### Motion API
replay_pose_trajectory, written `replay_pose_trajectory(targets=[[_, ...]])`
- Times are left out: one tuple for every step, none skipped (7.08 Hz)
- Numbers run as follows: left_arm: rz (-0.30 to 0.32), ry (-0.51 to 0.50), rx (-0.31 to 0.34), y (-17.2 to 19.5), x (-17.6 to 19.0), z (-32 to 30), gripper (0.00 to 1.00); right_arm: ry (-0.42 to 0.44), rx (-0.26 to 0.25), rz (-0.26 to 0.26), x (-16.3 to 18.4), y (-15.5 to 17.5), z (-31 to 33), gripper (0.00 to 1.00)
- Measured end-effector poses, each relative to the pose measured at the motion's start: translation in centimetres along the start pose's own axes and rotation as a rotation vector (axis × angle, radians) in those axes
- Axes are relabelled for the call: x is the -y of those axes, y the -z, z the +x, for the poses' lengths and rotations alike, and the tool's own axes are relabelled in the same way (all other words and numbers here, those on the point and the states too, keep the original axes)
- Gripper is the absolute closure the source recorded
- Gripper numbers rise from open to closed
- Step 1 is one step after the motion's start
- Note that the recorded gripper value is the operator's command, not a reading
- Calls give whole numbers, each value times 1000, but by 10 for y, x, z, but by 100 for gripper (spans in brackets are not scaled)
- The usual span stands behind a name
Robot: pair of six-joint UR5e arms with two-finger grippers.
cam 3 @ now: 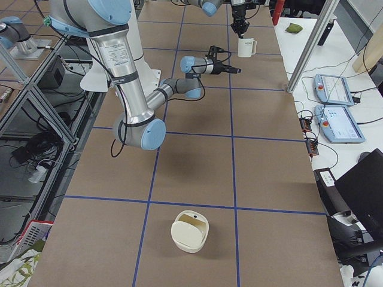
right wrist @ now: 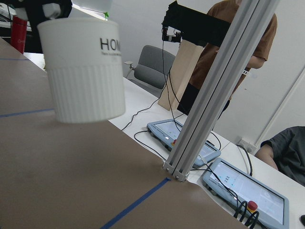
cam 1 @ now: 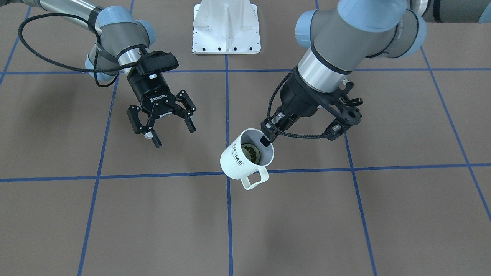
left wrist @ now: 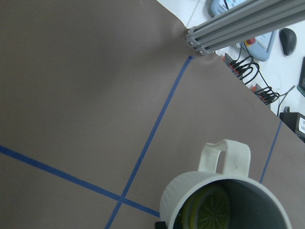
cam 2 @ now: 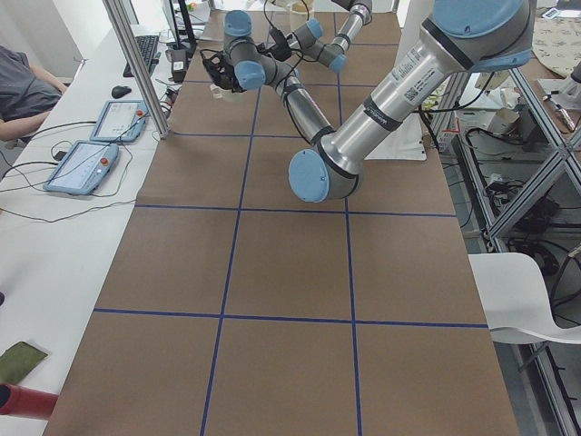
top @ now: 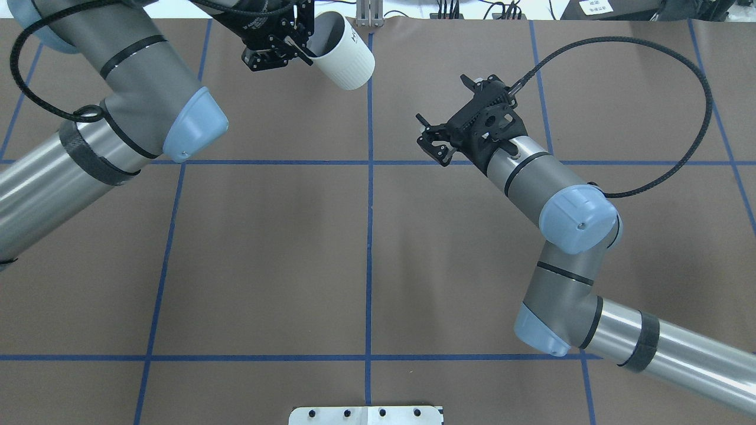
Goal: Left arm hands cup to right arm to dump lemon
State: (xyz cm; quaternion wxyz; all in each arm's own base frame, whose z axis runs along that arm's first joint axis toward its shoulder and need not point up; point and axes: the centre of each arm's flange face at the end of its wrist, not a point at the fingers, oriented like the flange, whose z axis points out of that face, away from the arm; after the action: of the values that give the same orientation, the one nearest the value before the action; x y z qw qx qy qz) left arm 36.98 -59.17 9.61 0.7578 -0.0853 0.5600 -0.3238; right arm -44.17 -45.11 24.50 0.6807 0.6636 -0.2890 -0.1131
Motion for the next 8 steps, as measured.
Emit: replay_pose_trajectory(targets=[[-9, 9, 7, -6, -13, 2, 100, 7, -2, 16, 7, 2, -17, 2], [-20, 12, 11, -12, -23, 3, 100, 5, -6, 27, 13, 3, -30, 2], [-28, 11, 14, -17, -33, 2, 100, 2, -9, 33, 16, 4, -39, 2], [-33, 9, 14, -21, -42, 1, 100, 1, -9, 36, 17, 5, -44, 2], [-40, 7, 14, -24, -50, 1, 100, 0, -8, 36, 17, 6, -46, 2], [-45, 4, 13, -26, -55, 1, 100, -1, -5, 36, 17, 7, -48, 2], [-50, 0, 12, -26, -59, 2, 100, -1, -3, 36, 17, 7, -50, 2], [-56, -5, 10, -26, -64, 1, 100, -1, 0, 35, 16, 8, -52, 2]])
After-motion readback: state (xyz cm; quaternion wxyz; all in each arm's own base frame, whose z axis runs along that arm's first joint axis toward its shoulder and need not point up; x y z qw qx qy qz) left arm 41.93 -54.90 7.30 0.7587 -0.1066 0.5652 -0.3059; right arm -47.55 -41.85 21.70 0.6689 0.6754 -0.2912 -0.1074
